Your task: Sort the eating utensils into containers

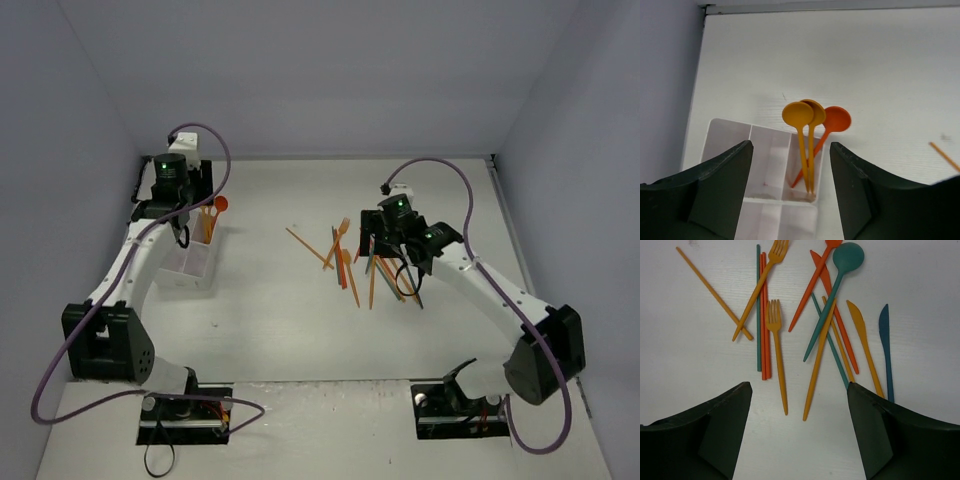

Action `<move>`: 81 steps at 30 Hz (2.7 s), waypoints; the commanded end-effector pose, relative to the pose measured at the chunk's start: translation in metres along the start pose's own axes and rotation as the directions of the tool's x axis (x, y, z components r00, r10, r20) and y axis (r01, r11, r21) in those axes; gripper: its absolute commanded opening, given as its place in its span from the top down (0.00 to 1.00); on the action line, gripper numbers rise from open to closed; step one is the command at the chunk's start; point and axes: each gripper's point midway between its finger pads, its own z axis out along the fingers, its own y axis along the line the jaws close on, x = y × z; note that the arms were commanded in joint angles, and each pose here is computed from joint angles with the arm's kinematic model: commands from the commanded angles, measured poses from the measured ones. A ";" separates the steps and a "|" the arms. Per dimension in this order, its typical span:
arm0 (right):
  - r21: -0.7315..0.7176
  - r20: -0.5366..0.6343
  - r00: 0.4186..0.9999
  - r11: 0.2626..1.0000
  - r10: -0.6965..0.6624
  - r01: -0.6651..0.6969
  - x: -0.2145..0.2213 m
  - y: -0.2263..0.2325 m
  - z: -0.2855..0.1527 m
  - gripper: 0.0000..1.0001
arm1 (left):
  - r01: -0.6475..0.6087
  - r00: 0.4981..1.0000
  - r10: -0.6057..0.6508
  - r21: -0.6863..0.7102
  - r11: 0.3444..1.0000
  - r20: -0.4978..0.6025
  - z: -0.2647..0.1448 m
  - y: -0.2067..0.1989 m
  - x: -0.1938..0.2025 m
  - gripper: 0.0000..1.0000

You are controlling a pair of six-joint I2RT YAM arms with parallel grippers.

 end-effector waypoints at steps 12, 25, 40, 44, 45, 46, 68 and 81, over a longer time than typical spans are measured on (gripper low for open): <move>0.216 -0.065 0.983 0.964 0.170 -0.152 -0.026 -0.034 0.118 0.57 | 0.085 0.994 -0.066 0.253 0.964 -0.083 -0.125 -0.084 0.028 0.34; 0.266 -0.070 0.975 0.946 0.212 -0.187 -0.037 -0.055 0.161 0.75 | 0.137 0.988 -0.110 0.272 0.953 -0.111 -0.151 -0.080 0.048 0.29; 0.270 -0.117 0.966 0.943 0.231 -0.193 -0.018 -0.057 0.179 0.81 | 0.130 0.986 -0.095 0.274 0.953 -0.137 -0.144 -0.084 0.054 0.29; 0.262 -0.114 0.966 0.945 0.234 -0.198 -0.019 -0.055 0.175 0.69 | 0.132 0.985 -0.095 0.272 0.953 -0.144 -0.141 -0.085 0.054 0.29; 0.261 -0.111 0.965 0.944 0.238 -0.202 -0.020 -0.054 0.174 0.66 | 0.132 0.985 -0.095 0.272 0.953 -0.145 -0.141 -0.085 0.054 0.29; 0.261 -0.108 0.965 0.943 0.241 -0.207 -0.020 -0.053 0.173 0.64 | 0.131 0.985 -0.094 0.272 0.953 -0.146 -0.140 -0.086 0.054 0.29; 0.247 0.019 0.990 0.959 0.140 -0.141 -0.063 -0.050 0.138 1.00 | 0.163 0.985 -0.129 0.392 0.905 -0.112 -0.158 -0.107 0.021 0.29; -0.218 0.332 0.932 0.949 -0.148 0.228 -0.101 0.095 -0.017 1.00 | 0.228 0.966 -0.248 0.700 0.677 -0.074 -0.201 -0.172 -0.062 0.29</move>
